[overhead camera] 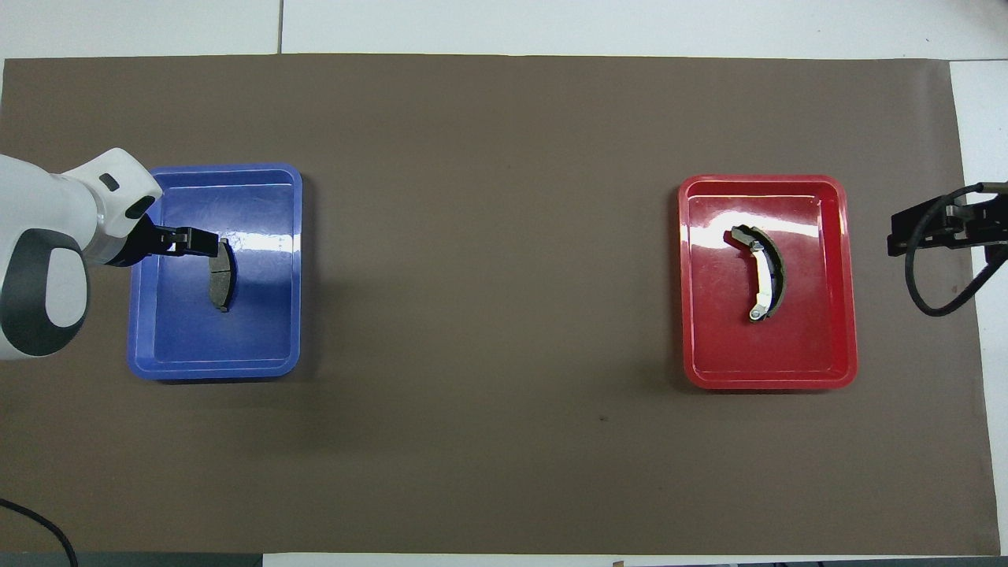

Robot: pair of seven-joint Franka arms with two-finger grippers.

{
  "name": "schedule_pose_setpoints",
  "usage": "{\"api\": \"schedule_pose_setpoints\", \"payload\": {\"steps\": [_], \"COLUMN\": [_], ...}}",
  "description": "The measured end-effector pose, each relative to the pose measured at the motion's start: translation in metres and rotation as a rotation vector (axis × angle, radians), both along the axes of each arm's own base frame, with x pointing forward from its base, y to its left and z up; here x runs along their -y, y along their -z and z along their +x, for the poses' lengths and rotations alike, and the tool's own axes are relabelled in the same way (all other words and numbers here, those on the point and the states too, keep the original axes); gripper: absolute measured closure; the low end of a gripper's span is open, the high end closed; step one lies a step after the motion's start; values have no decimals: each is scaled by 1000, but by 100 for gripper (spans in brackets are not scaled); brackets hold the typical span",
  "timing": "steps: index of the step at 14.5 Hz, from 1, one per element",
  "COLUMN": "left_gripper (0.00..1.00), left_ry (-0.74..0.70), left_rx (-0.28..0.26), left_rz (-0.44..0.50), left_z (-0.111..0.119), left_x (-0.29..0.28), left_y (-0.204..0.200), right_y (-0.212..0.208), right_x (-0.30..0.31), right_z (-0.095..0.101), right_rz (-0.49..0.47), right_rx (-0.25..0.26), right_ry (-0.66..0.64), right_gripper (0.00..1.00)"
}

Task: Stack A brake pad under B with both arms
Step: 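Reach the left gripper into the blue tray and grasp the small pad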

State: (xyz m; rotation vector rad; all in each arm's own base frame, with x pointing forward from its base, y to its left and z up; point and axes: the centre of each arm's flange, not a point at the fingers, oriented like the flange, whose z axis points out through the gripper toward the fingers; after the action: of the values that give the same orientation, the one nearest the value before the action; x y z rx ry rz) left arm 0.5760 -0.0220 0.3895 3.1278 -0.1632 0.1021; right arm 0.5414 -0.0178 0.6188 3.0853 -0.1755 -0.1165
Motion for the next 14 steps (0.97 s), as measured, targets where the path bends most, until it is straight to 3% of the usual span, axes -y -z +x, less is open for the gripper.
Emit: {"api": "schedule_pose_setpoints", "payload": {"steps": [7,11,13,14], "left_gripper": [1,4,10,19], "left_ry": [-4,-4,-4,-4], "left_rx": [-9,-39,-46,-47], "left_rz": [3,5,5,5], "left_z": [9,5,4,4], "left_x": [-1,-2,-2,-2], "left_y": [80,99,99,98], "right_y": [2,2,2,2], "right_x": [0,0,0,0], "right_z": [-1,-1,-1,-1], "right_rz": [0,0,0,0], "right_rx": [-4,-5,-6,-6], "right_ry": [0,0,0,1], "right_gripper": [0,0,0,0]}}
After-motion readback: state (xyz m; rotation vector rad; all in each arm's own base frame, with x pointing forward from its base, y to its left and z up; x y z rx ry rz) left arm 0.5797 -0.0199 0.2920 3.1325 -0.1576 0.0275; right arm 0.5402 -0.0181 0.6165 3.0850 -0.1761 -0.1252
